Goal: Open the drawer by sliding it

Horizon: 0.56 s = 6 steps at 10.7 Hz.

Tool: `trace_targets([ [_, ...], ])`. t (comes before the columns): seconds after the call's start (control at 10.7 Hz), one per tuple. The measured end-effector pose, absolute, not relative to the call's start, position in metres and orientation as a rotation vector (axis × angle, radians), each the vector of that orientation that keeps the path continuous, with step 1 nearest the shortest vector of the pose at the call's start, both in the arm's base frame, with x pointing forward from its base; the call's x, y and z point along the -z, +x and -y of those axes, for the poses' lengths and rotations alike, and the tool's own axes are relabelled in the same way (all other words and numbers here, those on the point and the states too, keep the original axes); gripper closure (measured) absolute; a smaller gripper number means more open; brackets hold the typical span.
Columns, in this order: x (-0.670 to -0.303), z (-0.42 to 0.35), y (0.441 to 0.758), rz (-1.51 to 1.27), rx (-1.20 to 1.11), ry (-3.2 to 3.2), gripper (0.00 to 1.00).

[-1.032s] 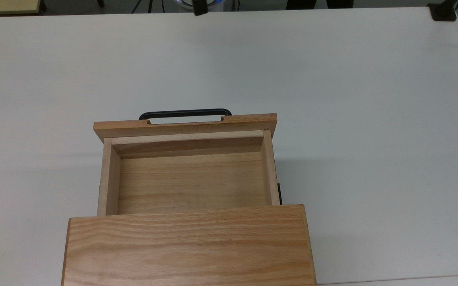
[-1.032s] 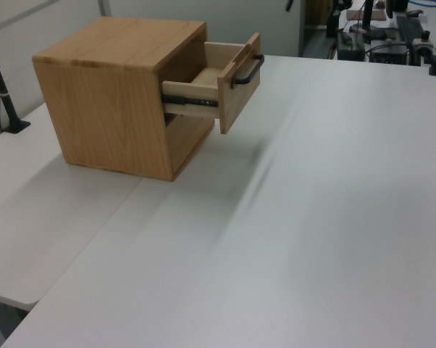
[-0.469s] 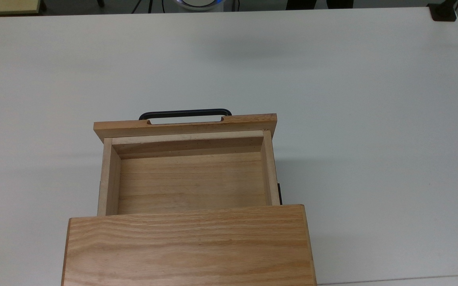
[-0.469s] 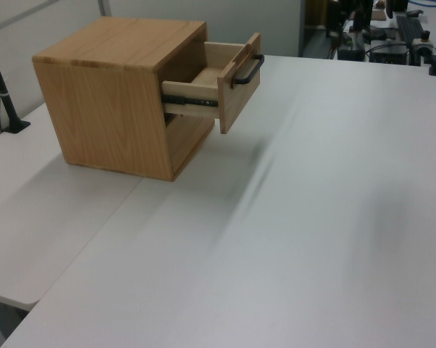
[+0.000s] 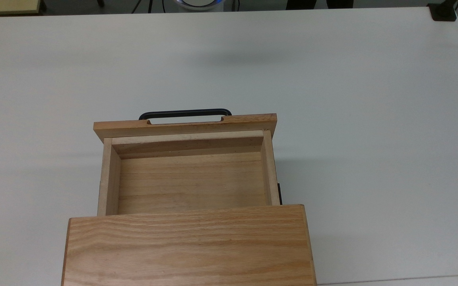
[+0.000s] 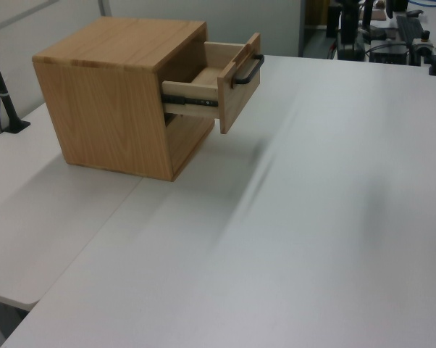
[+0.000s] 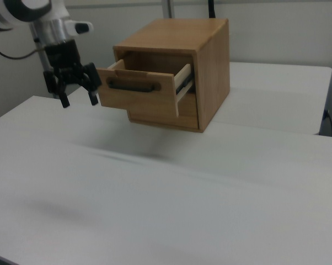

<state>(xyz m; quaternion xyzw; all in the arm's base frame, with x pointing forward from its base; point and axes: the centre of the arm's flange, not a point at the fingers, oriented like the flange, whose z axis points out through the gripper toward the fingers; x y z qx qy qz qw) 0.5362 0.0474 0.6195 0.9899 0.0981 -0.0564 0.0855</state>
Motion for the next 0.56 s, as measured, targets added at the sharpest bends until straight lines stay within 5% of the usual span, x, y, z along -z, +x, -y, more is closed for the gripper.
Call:
trace_targets([
  [0.19,-0.597,-0.044,0.551,-0.355,0.231,2.979,0.0],
  [0.56,-0.616,-0.031,0.556,-0.199,0.14,3.063,0.0],
])
